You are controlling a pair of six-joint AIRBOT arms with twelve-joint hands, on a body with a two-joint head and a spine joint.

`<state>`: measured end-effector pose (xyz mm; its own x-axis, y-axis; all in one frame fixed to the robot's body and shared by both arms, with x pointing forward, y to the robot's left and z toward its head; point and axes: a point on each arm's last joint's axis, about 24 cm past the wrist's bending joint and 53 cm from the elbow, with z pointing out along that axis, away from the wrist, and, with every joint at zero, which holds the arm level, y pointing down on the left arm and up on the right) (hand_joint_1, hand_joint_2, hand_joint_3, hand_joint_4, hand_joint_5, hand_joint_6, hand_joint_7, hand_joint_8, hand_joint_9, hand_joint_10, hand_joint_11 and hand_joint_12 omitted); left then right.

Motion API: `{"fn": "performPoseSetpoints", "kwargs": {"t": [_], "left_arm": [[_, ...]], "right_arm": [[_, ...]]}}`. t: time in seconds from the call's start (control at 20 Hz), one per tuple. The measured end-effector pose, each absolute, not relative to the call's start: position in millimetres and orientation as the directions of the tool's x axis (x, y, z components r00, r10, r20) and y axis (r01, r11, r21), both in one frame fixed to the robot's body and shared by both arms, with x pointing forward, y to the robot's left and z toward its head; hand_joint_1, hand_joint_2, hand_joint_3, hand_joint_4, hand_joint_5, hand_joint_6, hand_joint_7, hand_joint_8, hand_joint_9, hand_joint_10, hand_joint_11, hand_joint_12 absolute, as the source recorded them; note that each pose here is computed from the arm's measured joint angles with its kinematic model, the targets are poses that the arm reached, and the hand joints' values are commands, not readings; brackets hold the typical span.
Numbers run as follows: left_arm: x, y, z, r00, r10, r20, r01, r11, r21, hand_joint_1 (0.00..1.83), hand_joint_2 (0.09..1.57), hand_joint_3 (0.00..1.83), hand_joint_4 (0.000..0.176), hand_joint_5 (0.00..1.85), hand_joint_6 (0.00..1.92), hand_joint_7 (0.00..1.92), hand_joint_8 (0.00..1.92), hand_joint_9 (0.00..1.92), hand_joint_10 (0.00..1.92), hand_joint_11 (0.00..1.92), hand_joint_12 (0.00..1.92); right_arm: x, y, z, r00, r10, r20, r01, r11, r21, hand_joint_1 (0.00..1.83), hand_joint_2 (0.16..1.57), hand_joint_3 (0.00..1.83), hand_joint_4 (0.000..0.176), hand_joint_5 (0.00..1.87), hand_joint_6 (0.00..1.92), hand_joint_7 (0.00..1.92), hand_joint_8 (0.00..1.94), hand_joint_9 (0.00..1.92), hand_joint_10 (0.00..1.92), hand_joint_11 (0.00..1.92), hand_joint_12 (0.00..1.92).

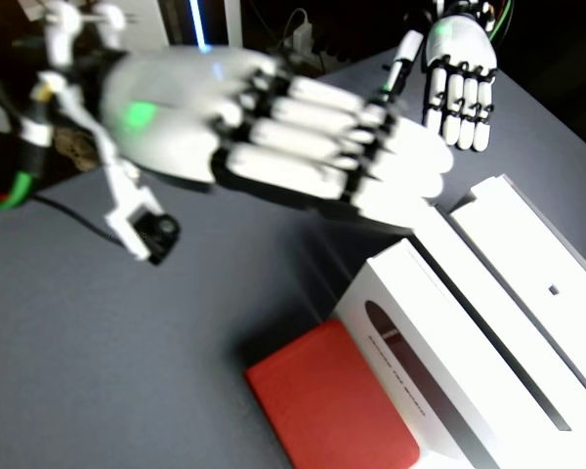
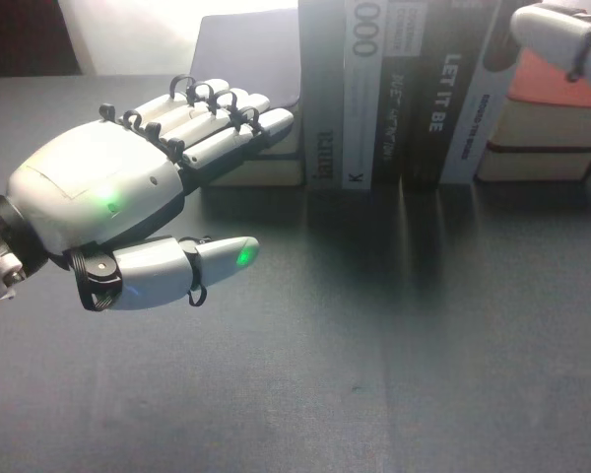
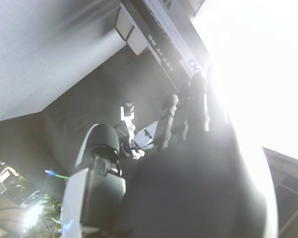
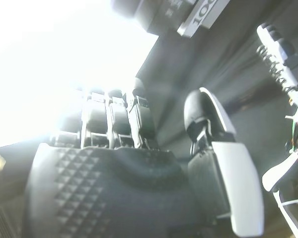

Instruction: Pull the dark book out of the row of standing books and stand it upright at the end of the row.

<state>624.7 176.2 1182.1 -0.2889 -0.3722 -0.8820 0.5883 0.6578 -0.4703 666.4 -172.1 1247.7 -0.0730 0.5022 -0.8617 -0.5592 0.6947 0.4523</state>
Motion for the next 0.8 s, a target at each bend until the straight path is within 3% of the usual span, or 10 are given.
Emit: {"fn": "performPoseSetpoints", "kwargs": {"t": [0.15,0.3,0.35,0.5,0.6,0.8], "left_arm": [[624.7,176.2,1182.5,-0.288,-0.373,-0.882,0.589,0.657,-0.47,0.07,1.39,0.0,0.013,0.03,0.01,0.0,0.0,0.0,0.0,0.0,0.0],[624.5,176.0,1182.7,-0.287,-0.373,-0.882,0.59,0.656,-0.47,0.04,1.4,0.0,0.025,0.02,0.0,0.0,0.0,0.0,0.0,0.0,0.0],[624.4,175.8,1182.9,-0.287,-0.374,-0.882,0.591,0.656,-0.47,0.05,1.4,0.0,0.019,0.02,0.0,0.0,0.0,0.0,0.0,0.0,0.0],[624.4,175.8,1183.5,-0.286,-0.375,-0.882,0.592,0.655,-0.47,0.03,1.4,0.0,0.013,0.05,0.01,0.0,0.0,0.0,0.0,0.0,0.0],[624.3,175.7,1183.9,-0.285,-0.376,-0.882,0.593,0.654,-0.47,0.03,1.4,0.0,0.023,0.03,0.0,0.0,0.0,0.0,0.0,0.0,0.0],[623.9,178.0,1182.1,-0.287,-0.381,-0.879,0.587,0.655,-0.475,0.02,1.4,0.0,0.022,0.03,0.0,0.0,0.0,0.0,0.0,0.0,0.0]], "right_arm": [[681.1,-171.1,1239.9,-0.085,0.496,-0.864,-0.522,0.717,0.462,0.0,1.34,0.0,0.0,0.27,0.12,0.0,0.0,0.0,0.0,0.0,0.0],[687.8,-173.1,1238.8,-0.083,0.494,-0.865,-0.505,0.728,0.465,0.0,1.33,0.0,0.0,0.3,0.13,0.0,0.0,0.0,0.0,0.0,0.0],[688.9,-173.2,1236.9,-0.088,0.492,-0.866,-0.501,0.73,0.465,0.0,1.34,0.0,0.0,0.31,0.14,0.0,0.0,0.0,0.0,0.0,0.0],[689.3,-172.7,1233.9,-0.098,0.484,-0.869,-0.496,0.733,0.464,0.0,1.33,0.0,0.0,0.36,0.16,0.0,0.0,0.0,0.0,0.0,0.0],[688.8,-172.0,1233.7,-0.099,0.485,-0.869,-0.497,0.732,0.465,0.05,1.32,0.0,0.0,0.43,0.2,0.0,0.0,0.0,0.0,0.0,0.0],[680.4,-165.3,1237.1,-0.1,0.483,-0.87,-0.518,0.722,0.46,0.07,1.31,0.0,0.0,0.49,0.23,0.0,0.0,0.0,0.0,0.0,0.0]]}}
